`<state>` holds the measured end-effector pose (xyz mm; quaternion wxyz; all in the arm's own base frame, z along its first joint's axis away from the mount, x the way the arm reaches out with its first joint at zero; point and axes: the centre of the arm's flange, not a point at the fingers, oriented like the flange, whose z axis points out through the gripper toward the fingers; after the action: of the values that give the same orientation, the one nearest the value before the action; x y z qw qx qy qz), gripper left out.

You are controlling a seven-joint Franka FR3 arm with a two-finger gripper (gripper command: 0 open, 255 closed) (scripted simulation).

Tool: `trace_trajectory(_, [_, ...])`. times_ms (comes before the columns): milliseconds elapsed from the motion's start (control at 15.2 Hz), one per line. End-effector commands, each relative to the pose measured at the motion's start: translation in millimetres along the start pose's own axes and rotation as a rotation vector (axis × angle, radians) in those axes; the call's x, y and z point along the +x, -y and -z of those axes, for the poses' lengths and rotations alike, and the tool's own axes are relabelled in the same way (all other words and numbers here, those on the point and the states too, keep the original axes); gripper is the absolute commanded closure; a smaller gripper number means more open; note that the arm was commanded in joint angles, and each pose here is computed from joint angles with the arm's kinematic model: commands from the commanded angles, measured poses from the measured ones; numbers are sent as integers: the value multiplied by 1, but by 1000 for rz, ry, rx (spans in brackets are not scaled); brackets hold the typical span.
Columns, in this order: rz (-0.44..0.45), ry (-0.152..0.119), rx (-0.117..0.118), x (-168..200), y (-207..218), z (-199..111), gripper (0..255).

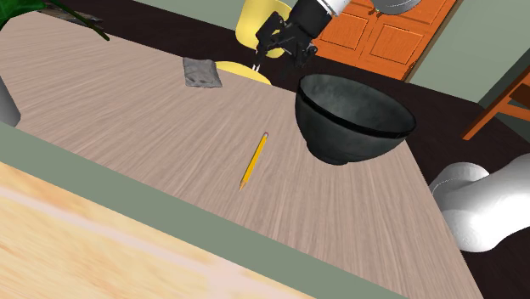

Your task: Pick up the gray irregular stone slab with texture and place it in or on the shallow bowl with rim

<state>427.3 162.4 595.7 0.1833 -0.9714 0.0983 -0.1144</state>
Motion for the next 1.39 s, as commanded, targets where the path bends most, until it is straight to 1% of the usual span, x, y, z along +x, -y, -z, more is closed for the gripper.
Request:
trace_trajectory(0, [-21,-11,45,6,18,-7,0])
trace_trajectory(462, [-89,-48,193,41,77,-21,0])
trace_trajectory(528, [-97,-52,211,46,84,-22,0])
trace_trajectory(990, [-97,-52,211,48,92,-58,0])
trace_trajectory(1320, [-97,-52,211,48,93,-61,0])
